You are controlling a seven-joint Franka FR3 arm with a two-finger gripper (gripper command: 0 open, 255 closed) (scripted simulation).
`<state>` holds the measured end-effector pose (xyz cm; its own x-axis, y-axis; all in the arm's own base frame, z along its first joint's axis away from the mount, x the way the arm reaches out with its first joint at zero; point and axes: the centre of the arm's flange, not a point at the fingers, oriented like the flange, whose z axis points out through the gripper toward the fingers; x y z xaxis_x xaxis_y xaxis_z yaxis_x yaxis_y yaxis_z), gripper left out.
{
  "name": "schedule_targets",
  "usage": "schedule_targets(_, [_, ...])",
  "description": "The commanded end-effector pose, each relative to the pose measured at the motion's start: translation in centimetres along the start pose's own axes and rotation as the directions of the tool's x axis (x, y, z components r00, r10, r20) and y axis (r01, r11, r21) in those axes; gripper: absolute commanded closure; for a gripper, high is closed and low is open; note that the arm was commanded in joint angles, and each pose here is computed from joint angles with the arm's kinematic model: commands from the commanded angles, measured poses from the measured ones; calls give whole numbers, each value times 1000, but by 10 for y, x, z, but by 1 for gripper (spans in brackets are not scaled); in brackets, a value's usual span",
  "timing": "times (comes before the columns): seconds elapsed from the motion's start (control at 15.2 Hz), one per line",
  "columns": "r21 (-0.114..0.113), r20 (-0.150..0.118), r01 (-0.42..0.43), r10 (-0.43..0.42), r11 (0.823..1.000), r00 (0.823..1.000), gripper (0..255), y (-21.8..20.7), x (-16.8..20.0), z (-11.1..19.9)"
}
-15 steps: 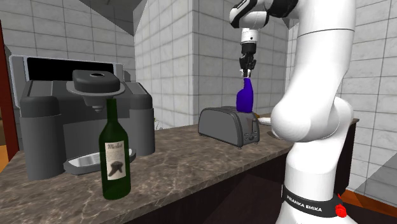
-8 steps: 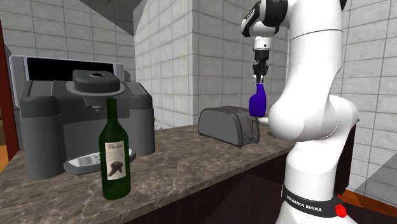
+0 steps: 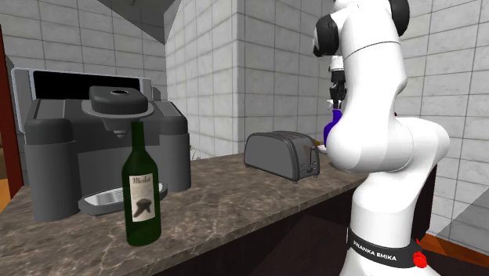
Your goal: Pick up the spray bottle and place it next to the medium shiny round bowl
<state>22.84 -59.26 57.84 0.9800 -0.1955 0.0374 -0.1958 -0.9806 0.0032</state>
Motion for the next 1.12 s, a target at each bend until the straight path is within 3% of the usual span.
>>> schedule_targets(0.0, [0,-1,3,-3,1000,1000,255,12,-7,9])
schedule_targets(1.06, [0,-1,3,-3,1000,1000,255,11,-10,93])
